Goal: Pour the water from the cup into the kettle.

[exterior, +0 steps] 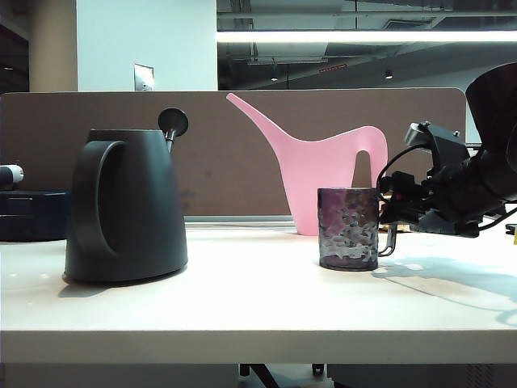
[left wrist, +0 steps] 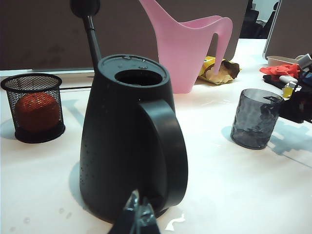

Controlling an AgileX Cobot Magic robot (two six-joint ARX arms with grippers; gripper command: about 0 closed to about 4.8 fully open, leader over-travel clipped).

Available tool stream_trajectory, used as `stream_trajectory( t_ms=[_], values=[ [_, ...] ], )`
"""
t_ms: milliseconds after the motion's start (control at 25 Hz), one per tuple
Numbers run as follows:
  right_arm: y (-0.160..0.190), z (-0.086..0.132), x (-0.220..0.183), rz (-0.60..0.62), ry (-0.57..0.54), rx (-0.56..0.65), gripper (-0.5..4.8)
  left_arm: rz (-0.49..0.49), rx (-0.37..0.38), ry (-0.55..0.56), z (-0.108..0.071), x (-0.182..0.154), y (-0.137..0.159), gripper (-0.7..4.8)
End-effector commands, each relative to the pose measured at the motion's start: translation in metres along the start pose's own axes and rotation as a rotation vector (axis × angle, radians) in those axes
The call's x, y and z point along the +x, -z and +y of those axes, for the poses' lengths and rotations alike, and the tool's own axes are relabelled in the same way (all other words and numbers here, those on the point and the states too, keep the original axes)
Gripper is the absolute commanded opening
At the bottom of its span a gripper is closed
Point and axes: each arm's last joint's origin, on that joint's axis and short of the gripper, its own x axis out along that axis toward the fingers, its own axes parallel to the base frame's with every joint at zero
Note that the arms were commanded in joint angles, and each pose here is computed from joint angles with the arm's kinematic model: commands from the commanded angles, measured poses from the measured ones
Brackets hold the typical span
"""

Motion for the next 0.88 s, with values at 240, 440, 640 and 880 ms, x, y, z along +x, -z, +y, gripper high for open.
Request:
stream_trajectory(
  t_ms=[240, 440, 640, 880],
  values=[
    [0.000, 0.001, 0.003, -0.004, -0.047, -0.006, 1.32, -0.010, 0.004, 0.005, 0.000, 0.000, -0.002, -0.05],
    [0.000, 0.001, 0.003, -0.004, -0.047, -0.006, 0.58, -0.010, 0.005, 0.004, 0.000, 0.000, -0.002, -0.05],
    [-0.002, 0.002, 0.003, -0.023, -0.051, -0.011, -0.08, -0.010, 0.007, 0.001, 0.000, 0.000, -0.002, -0.05],
    [-0.011, 0.005, -0.001, -0.072, -0.079, -0.023, -0.09, -0.010, 0.007, 0.001, 0.000, 0.000, -0.002, -0.05]
  ],
)
